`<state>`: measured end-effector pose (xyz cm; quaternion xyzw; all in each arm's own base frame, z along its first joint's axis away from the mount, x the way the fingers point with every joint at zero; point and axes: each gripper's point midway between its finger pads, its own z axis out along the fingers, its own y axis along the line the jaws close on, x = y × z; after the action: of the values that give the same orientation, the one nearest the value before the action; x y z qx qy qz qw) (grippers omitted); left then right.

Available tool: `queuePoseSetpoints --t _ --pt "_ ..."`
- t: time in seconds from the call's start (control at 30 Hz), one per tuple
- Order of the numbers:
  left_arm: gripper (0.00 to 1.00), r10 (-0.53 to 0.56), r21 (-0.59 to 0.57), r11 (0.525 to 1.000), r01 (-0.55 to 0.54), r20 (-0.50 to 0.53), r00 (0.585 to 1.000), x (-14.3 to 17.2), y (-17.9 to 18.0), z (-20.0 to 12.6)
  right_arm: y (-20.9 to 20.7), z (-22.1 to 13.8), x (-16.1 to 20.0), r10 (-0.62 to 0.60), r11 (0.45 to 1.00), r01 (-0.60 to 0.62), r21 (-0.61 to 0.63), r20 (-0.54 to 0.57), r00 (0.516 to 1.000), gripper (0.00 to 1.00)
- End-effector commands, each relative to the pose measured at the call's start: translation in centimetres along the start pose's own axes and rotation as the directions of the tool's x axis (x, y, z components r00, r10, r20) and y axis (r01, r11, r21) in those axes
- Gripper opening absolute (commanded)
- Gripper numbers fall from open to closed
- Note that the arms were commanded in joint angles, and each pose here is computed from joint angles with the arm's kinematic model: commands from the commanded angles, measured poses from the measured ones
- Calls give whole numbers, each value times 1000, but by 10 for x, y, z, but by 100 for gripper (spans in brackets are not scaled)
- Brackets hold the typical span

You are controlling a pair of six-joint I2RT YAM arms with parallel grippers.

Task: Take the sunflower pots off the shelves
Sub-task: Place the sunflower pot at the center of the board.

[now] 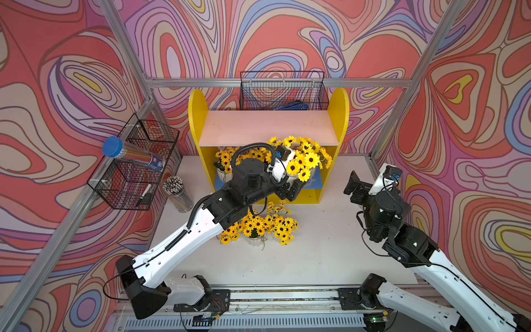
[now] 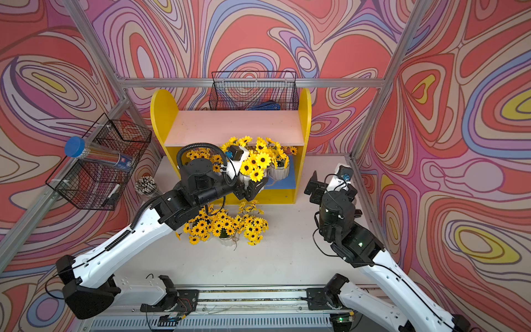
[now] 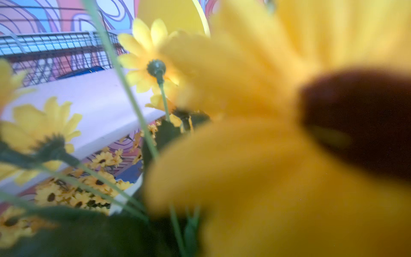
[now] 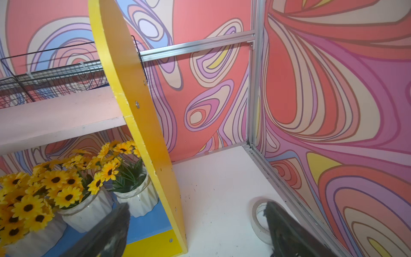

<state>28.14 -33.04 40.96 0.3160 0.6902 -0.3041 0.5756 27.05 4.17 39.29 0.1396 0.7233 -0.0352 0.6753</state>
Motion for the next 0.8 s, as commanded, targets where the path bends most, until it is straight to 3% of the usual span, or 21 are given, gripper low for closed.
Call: queuePoseSetpoints --t 0.0,0.77 --pt "0 -52 13 999 51 134 990 -23 -7 -7 -18 -3 -5 19 998 -19 61 14 1000 98" --pt "0 -177 132 974 181 -45 983 114 -74 74 -62 -23 -8 35 984 -45 171 60 998 98"
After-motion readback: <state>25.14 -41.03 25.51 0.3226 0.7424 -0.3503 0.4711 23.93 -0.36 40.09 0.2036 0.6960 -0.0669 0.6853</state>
